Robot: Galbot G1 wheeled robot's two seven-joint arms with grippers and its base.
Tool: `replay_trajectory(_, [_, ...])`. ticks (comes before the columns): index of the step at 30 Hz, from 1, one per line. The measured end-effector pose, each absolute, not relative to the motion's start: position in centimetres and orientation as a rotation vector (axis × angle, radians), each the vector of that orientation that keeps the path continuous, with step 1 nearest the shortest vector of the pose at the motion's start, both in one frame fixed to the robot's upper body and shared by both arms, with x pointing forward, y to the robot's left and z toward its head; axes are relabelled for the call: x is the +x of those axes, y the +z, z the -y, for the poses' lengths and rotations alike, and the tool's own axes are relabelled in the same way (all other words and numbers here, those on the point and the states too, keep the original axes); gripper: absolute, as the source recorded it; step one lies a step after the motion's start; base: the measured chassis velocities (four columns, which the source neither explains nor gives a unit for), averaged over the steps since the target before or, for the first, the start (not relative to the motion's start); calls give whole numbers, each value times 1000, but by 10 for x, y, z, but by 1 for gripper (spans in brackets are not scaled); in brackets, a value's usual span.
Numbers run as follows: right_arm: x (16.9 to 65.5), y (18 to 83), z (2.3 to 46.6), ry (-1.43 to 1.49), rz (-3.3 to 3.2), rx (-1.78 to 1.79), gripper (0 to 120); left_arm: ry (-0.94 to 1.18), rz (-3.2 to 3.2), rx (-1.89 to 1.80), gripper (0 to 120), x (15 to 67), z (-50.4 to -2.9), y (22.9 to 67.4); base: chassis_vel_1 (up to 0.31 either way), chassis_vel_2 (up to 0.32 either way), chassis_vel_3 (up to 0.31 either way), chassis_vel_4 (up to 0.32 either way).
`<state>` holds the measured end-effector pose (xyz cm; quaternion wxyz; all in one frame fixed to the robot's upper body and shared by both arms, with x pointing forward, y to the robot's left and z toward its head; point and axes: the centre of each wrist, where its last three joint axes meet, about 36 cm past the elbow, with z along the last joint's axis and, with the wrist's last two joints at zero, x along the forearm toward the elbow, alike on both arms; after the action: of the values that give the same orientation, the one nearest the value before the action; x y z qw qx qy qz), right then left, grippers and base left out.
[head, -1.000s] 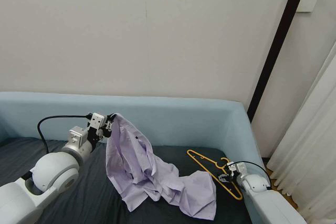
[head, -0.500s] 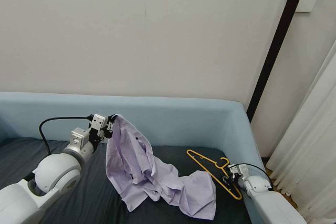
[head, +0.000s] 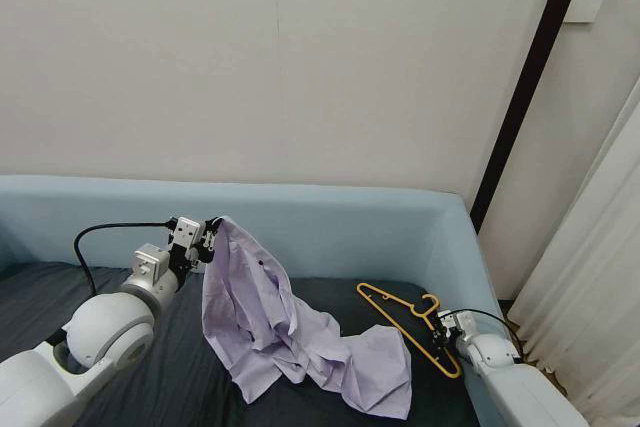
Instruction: Pick up the clothes from the sofa and hang them on the clothes hanger.
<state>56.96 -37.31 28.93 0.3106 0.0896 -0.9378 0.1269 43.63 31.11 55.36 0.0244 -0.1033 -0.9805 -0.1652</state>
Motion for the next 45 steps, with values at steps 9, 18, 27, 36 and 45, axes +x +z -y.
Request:
replay_trajectory(9, [475,424,351,758,2826,473,5,-475,3040,-350,1,434,-303,553,0,0,0,0])
replay_trajectory(18, [382,454,299,1236,2985,645,5,-453,3045,-323,0,433,-303,558,0,0,0,0])
replay_trajectory(27, [370,430,286,1556,2972,855,5,-397,3041,-295,0,440,-303,559,0,0,0,0])
replay_trajectory(36, [373,409,260,1716,2964,725,5,-325,3029,-350,0,433,-291,561,0,0,0,0])
replay_trajectory(45, [360,387,215,1583,3007,628,5,-310,3038,-357,0,426,-288,569,0,0,0,0])
